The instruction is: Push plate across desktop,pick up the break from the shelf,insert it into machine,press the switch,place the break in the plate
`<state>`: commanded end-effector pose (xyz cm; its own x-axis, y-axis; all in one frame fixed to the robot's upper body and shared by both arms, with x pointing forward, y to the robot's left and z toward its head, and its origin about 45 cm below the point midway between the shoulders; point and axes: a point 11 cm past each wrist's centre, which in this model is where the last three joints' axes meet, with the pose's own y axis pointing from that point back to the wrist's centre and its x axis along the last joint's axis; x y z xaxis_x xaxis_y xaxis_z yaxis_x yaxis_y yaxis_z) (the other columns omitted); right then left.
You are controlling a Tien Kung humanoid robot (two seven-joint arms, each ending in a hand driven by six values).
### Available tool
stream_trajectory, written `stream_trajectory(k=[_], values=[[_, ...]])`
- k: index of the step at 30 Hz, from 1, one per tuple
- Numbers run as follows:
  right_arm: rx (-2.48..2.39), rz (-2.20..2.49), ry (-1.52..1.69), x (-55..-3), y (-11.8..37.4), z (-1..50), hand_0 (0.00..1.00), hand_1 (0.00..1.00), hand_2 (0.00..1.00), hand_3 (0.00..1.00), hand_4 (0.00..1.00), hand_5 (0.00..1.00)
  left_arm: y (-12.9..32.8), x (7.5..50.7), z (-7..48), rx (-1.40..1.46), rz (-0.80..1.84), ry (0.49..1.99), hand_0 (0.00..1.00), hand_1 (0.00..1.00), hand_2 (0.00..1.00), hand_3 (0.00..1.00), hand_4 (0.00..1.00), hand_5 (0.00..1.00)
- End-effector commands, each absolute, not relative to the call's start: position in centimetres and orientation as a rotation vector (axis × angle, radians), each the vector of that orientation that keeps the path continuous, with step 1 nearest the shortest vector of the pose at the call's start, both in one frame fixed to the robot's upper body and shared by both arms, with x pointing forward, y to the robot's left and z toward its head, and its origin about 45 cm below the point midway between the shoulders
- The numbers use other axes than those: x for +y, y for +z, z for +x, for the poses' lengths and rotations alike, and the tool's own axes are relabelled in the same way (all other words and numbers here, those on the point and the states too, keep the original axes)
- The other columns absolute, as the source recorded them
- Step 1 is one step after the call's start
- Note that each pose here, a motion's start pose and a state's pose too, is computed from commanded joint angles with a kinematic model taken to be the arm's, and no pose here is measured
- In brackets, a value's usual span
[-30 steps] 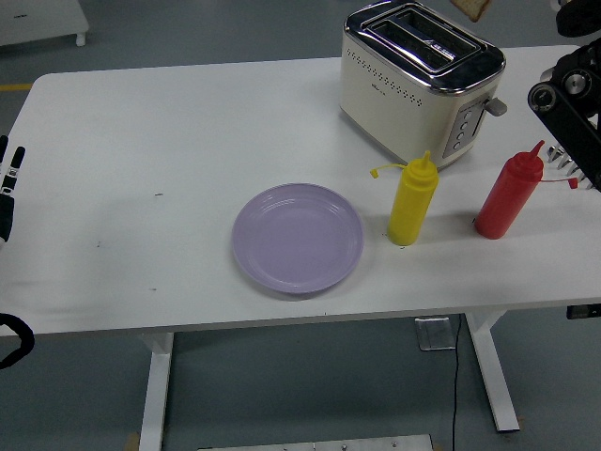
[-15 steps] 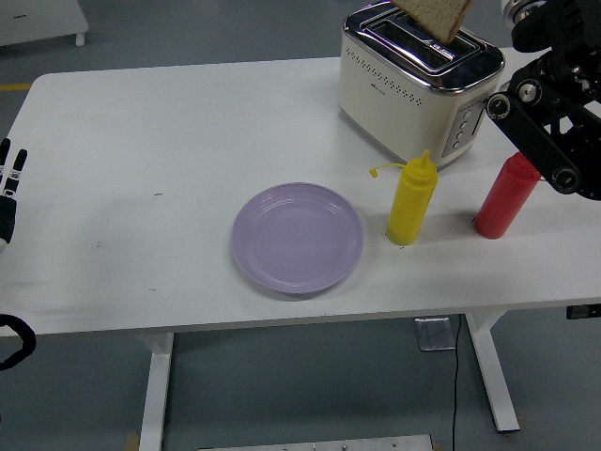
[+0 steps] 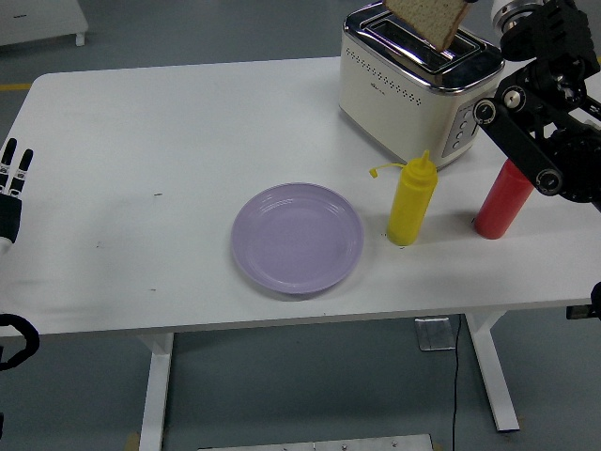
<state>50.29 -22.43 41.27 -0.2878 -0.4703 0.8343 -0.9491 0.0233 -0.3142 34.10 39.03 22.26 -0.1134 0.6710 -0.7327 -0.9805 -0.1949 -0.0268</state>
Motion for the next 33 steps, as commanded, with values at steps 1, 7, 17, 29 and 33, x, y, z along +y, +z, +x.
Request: stream_trajectory(k=[1,7,17,29,33], values=[[-1.795,1.444,1.210,-22.5,41.1,50.3,0.353,0.342,0.418,0.486,0.180,0.002,22.2,39.0,34.1,0.570,-0.738,1.644,0.831,0.872,0.929,0.799,0.645,0.998],[-1.793,1.447,1.189,-22.4,40.4,50.5,0.353,0.342,0.418,0.486,0.180,0.002,22.2,38.9,34.1,0.573,-0.735,1.641,0.831,0.872,0.929,0.799,0.644,0.998],[-1.786,1.452,1.191,-21.7,39.8,50.8,0.357,0.350,0.424,0.491,0.181,0.002,22.1,38.7,34.2,0.575,-0.733,1.637,0.831,0.872,0.929,0.799,0.643,0.998],[-1.747,1.448,1.135,-22.4,38.2,51.5,0.376,0.405,0.464,0.517,0.208,0.002,22.2,38.7,34.3,0.575,-0.736,1.637,0.831,0.872,0.929,0.799,0.643,0.998],[-1.698,1.477,1.090,-22.5,37.6,51.7,0.461,0.533,0.577,0.610,0.491,0.091,22.2,38.7,34.3,0.575,-0.737,1.637,0.831,0.872,0.929,0.798,0.643,0.998]])
